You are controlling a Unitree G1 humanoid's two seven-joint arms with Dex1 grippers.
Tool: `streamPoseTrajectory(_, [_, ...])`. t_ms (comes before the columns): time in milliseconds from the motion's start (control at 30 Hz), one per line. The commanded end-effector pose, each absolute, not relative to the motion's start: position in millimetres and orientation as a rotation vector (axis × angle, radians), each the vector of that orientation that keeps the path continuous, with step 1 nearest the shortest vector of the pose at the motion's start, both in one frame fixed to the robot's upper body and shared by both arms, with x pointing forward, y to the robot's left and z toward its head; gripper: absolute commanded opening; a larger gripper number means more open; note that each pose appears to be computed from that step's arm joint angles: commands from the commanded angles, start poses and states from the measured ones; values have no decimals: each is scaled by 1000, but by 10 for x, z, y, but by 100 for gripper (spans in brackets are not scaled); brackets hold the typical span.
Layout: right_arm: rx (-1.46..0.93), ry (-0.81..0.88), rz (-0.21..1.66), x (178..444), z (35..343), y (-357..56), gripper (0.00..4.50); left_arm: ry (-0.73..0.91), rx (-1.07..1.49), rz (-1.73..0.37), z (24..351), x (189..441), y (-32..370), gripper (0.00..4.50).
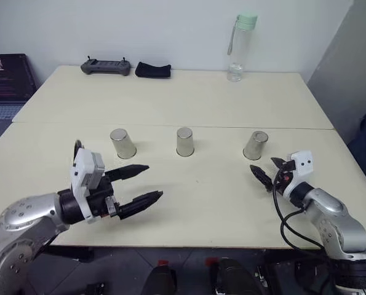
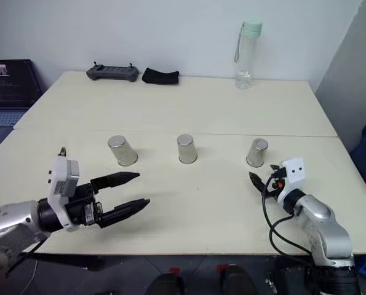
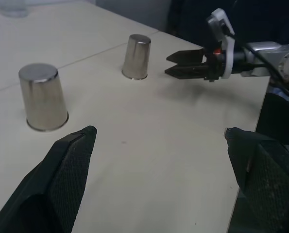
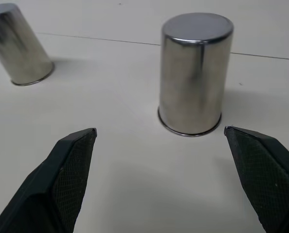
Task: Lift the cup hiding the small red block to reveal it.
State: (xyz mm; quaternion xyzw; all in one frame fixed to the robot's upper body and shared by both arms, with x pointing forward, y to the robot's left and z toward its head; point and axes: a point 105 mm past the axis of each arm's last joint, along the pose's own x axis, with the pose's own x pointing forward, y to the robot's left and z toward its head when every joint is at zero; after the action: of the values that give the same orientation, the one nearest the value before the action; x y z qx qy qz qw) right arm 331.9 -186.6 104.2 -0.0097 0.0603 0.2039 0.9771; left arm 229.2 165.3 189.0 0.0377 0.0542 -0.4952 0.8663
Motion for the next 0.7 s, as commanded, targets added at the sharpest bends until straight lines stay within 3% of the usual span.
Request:
streamPoseTrajectory(33, [-43,53,401,3424,1144,-1855,448,98,102,-1046,1890,2333,1653,450])
streamPoseTrajectory(700, [-41,-23,371,3992,1196,-1807,448,84,163,-977,1753,2460,1739,450])
